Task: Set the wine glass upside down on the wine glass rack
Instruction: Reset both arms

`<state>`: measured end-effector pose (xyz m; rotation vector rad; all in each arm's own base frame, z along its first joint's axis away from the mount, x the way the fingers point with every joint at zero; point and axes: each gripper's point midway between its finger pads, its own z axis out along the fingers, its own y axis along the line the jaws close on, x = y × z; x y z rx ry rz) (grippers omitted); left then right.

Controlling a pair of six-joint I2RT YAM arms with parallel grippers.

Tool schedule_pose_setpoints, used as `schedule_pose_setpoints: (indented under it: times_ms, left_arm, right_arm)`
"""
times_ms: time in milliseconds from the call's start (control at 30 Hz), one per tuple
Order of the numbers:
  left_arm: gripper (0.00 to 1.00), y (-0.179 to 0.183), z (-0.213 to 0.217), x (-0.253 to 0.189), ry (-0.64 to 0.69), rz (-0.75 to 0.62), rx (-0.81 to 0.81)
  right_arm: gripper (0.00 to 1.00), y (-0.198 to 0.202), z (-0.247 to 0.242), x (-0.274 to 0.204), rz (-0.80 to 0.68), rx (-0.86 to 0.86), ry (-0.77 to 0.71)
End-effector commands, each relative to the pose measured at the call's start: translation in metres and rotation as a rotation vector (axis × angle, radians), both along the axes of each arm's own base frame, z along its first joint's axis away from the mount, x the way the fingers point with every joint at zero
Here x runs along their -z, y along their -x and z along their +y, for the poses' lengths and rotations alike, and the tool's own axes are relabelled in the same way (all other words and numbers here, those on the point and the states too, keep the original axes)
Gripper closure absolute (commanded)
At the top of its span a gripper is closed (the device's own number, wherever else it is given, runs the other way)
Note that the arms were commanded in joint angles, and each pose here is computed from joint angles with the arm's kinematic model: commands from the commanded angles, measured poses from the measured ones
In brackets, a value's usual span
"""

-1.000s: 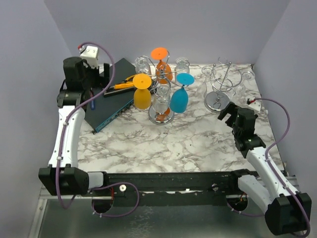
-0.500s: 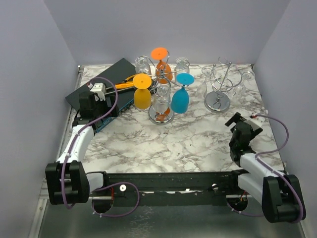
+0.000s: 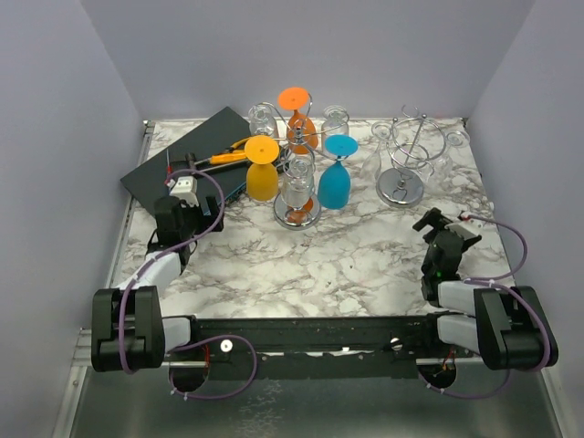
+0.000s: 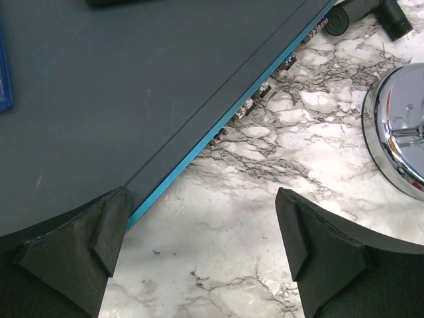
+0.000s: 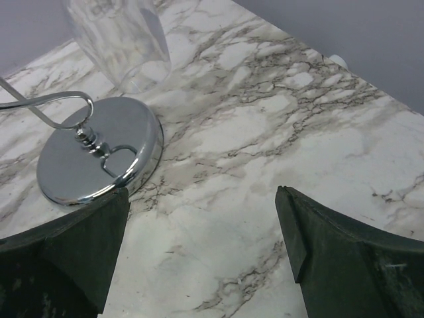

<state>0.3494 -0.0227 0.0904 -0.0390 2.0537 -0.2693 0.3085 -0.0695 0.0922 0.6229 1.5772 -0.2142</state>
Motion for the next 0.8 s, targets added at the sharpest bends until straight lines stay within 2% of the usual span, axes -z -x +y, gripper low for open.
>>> schedule_pose_setpoints:
  times_ms: [0, 167, 367, 467, 600, 767]
  left_arm:
    - [0.01, -0.015, 0.002, -0.023, -0.01, -0.212, -0.001]
    - [0.01, -0.013, 0.001, -0.022, -0.023, -0.295, 0.011]
    - [0.01, -0.014, 0.007, -0.015, -0.083, -0.381, 0.003]
    - [0.01, -0.02, 0.013, -0.019, -0.076, -0.419, -0.042]
    - [0.01, -0.026, 0.011, -0.011, -0.065, -0.427, -0.033]
    - [0.01, -0.026, 0.014, 0.002, -0.056, -0.451, -0.056]
  right_arm:
    - [0.0, -0.018, 0.008, -0.027, -0.088, -0.075, 0.052]
    - [0.0, -0.025, 0.009, -0.028, -0.085, -0.093, 0.08]
    - [0.0, -0.045, 0.026, -0.029, -0.062, -0.247, 0.171]
    - [0.0, -0.05, 0.021, -0.024, -0.053, -0.262, 0.176]
    - [0.0, -0.05, 0.017, -0.02, -0.069, -0.256, 0.166]
    - [0.0, -0.053, 0.031, -0.012, -0.065, -0.346, 0.201]
